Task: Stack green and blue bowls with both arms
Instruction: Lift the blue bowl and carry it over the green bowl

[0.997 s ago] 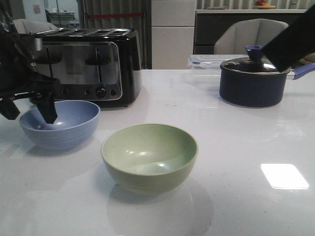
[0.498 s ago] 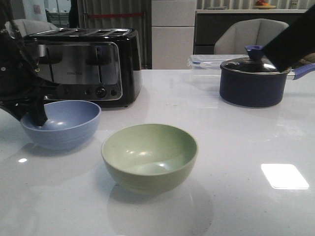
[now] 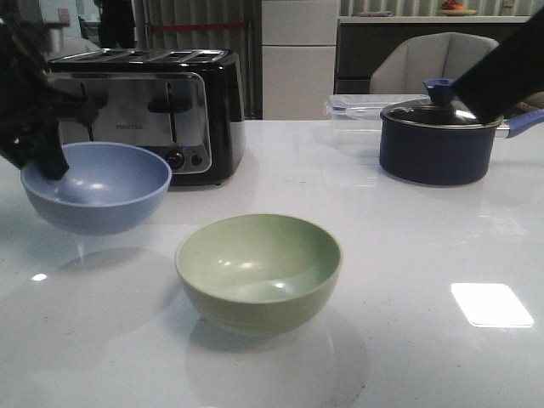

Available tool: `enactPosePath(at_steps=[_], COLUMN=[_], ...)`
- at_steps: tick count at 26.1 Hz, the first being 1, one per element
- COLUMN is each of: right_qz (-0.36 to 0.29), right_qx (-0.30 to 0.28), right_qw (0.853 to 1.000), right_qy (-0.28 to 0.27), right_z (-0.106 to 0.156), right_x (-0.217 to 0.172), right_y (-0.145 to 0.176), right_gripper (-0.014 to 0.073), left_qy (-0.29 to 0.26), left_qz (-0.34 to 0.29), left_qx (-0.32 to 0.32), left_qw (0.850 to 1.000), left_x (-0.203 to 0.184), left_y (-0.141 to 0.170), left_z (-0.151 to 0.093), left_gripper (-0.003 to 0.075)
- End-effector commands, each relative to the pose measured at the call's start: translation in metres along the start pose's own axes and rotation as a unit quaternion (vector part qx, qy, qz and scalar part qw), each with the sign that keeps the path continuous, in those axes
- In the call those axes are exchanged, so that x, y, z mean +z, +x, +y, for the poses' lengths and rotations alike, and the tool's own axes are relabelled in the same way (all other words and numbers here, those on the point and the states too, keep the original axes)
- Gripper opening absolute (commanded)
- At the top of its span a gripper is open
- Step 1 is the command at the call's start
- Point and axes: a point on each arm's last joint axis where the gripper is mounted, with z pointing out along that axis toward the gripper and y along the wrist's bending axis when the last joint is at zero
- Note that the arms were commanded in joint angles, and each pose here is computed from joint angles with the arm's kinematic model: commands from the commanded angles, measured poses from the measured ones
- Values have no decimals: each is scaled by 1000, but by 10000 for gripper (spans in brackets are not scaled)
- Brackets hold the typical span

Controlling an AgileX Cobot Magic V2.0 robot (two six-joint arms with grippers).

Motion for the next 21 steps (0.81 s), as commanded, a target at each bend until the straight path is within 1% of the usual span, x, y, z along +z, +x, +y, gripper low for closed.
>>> enactPosePath(at_steps=[1,6,10,12,16,19,21], right_qz=[-43,-43,-43,-43,-43,-43,-43], right_qx=[-6,-6,-6,-6,-6,-6,-6], right_qw=[999,999,999,999,999,999,999], right_qy=[6,6,6,6,6,6,6], right_z=[-1,-1,-1,-1,-1,-1,-1], right_x=[-7,-7,-7,-7,-7,-7,-7], right_y=[-12,-12,-12,-12,-12,-12,-12], right_gripper=[446,446,446,446,446,446,446], left_qy=[38,91,122,131,152,165,168], left_qz=[-72,-86,-85,-83,-84,-81,-75], left_qx=[25,69,91,103,139,159,167], left_qw=[996,990,985,983,975,970,969], left_x=[-56,-81,-89,-90,-92,-87,-79], left_y=[-10,-5,0,2,8,12,13], left_z=[-18,-45,-68,-78,-107,-125,-133], left_gripper=[96,96,96,96,96,96,97])
